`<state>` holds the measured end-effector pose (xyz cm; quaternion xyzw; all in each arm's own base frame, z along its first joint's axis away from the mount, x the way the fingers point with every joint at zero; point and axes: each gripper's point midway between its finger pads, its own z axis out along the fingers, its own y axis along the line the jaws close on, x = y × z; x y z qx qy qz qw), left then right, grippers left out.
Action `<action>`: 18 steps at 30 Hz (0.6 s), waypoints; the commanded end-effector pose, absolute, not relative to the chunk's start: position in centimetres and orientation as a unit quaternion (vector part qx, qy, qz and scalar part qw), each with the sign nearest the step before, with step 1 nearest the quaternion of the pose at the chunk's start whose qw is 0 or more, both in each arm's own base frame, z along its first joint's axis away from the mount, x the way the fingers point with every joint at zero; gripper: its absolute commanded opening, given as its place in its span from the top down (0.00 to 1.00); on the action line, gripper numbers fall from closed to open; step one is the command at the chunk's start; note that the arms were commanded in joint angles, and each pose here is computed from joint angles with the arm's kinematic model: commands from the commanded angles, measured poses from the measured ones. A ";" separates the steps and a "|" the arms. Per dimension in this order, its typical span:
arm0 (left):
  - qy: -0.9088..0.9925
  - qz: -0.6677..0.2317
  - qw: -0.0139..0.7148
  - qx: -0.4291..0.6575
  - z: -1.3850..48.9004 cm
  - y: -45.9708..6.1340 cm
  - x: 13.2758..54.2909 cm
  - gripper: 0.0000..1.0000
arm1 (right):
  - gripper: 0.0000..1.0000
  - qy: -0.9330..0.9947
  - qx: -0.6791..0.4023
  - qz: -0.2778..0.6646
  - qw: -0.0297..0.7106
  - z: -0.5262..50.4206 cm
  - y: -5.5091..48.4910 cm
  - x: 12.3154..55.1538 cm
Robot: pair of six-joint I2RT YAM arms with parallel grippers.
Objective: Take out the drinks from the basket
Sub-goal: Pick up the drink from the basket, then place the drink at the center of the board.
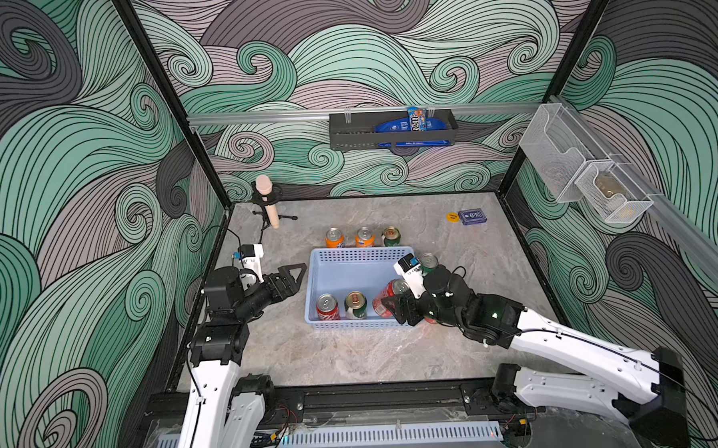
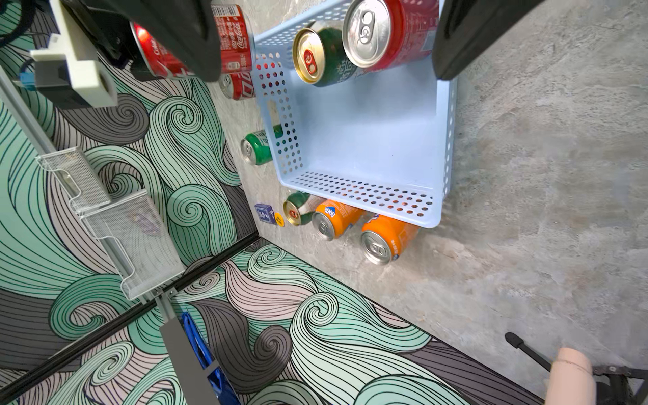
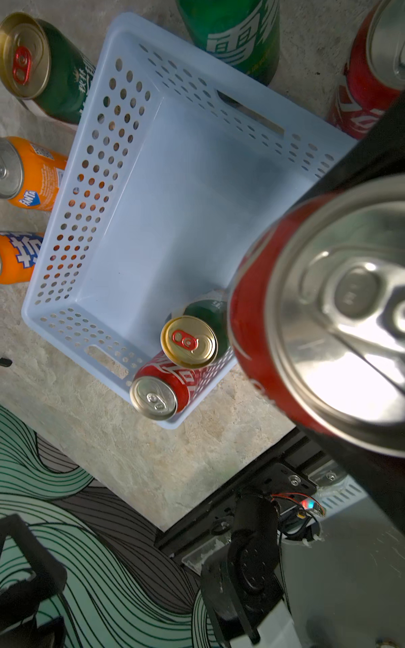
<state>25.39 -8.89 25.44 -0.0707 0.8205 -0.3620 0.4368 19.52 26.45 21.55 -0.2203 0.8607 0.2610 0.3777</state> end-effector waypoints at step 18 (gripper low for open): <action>0.827 -0.393 0.401 -0.009 23.3 -14.4 24.6 0.04 | 0.40 0.859 -0.255 0.243 0.371 18.5 27.3 15.4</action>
